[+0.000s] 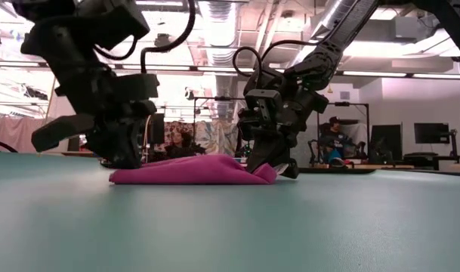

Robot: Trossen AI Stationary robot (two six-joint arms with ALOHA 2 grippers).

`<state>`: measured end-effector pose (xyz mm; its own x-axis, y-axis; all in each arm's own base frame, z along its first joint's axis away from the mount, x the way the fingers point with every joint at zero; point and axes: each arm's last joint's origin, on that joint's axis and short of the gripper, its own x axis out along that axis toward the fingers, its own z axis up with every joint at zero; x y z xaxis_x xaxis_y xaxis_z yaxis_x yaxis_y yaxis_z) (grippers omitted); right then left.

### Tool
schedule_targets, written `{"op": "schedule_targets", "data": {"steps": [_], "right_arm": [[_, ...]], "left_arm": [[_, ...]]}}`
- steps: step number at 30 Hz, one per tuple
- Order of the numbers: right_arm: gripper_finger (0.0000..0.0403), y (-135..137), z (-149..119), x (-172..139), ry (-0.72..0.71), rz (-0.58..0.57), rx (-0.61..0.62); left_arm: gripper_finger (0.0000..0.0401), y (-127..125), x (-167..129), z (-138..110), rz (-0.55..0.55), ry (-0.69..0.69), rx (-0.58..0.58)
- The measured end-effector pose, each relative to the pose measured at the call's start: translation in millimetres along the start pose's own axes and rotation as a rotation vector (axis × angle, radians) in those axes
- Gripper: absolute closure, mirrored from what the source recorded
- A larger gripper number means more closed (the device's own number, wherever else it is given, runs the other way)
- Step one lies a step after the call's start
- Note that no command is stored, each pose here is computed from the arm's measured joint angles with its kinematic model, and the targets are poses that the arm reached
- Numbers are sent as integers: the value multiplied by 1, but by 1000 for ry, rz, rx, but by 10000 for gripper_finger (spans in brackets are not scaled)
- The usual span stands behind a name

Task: Roll towel into tight, uniform cylinder
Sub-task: Roll the pink towel

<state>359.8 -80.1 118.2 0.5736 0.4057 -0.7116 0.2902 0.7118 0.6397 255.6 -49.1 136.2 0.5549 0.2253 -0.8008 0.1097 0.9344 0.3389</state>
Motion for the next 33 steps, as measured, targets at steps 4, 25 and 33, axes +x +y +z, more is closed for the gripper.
{"op": "schedule_targets", "data": {"steps": [4, 25, 33], "right_arm": [[373, -1, 0, 0, -18, -40, 0], [336, 21, 6, -39, -145, -208, -132], [322, 39, 9, -71, -241, -248, -228]], "left_arm": [[401, 0, 4, -7, -20, -37, -37], [401, 1, 7, -11, -41, -49, -54], [401, 1, 7, -12, -43, -48, -51]]}}
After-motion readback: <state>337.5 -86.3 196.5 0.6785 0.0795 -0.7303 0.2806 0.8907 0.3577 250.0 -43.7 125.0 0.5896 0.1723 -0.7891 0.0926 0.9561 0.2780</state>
